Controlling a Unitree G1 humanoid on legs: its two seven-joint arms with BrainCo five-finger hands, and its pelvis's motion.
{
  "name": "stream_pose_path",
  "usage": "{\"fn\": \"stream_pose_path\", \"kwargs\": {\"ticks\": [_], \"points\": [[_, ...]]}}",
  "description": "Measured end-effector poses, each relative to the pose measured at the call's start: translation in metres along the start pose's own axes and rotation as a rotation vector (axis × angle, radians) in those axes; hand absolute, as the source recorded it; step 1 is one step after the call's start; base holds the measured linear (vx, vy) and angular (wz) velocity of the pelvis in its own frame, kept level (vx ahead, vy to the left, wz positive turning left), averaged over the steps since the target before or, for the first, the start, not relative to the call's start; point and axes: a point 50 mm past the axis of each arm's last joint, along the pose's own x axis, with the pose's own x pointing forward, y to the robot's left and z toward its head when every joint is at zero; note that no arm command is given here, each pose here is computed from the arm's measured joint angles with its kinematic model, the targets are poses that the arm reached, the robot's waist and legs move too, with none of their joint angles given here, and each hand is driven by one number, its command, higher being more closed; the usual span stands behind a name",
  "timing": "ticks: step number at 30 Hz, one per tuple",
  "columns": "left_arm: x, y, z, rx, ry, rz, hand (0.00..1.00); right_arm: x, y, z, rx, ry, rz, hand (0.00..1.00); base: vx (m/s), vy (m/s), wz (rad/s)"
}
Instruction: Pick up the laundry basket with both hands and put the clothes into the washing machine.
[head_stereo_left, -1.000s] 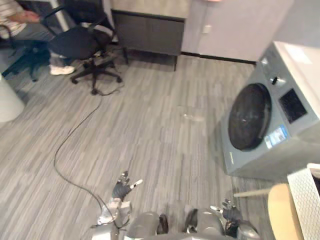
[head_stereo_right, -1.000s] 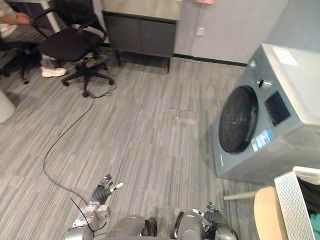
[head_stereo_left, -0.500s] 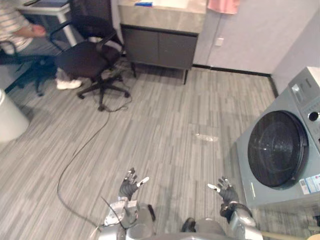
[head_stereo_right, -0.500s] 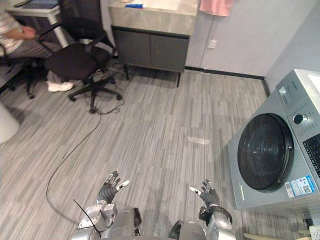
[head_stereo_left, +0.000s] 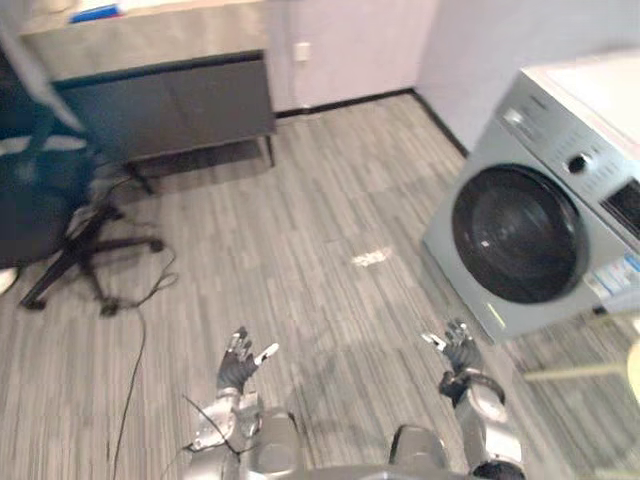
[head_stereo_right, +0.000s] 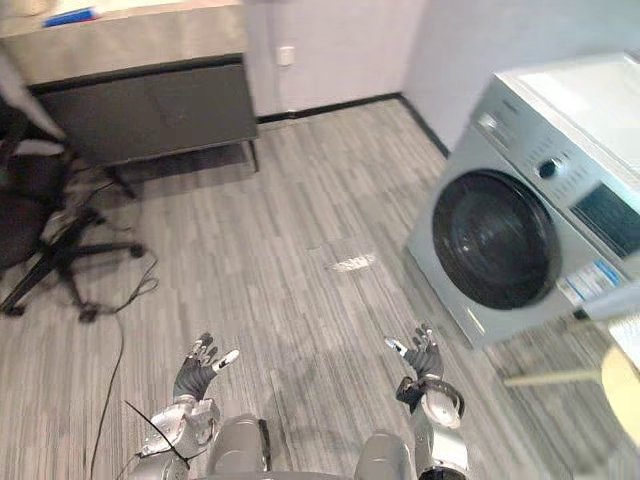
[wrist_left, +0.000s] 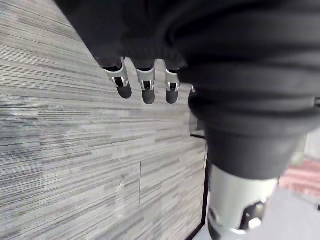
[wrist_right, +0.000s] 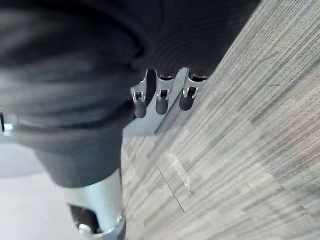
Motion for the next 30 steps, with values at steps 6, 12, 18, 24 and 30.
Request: {"fn": "stream_pose_path", "kwargs": {"ticks": [6, 12, 18, 24, 30], "points": [[0.004, 0.016, -0.007, 0.057, 0.041, 0.03, 0.0, 0.017, 0.003, 0.031, 0.012, -0.094, -0.061, 0.0, 0.0, 0.057, -1.41], [0.011, -0.006, -0.01, 0.048, 0.053, -0.024, 0.0, 0.027, -0.019, 0.073, -0.094, -0.226, -0.14, 0.0, 0.16, -0.123, -0.57], [0.015, -0.009, -0.013, 0.067, 0.07, -0.03, 0.0, 0.021, -0.025, 0.07, -0.143, -0.228, -0.146, 0.0, 0.22, -0.211, -0.3], [0.005, -0.006, -0.023, 0.047, 0.097, -0.014, 0.0, 0.026, -0.03, 0.096, -0.224, -0.304, -0.142, 0.0, 0.27, -0.051, -0.32], [0.004, -0.004, -0.015, 0.054, 0.045, -0.016, 0.0, 0.044, -0.009, 0.117, -0.374, -0.329, -0.048, 0.0, 0.19, 0.242, -0.2]]}}
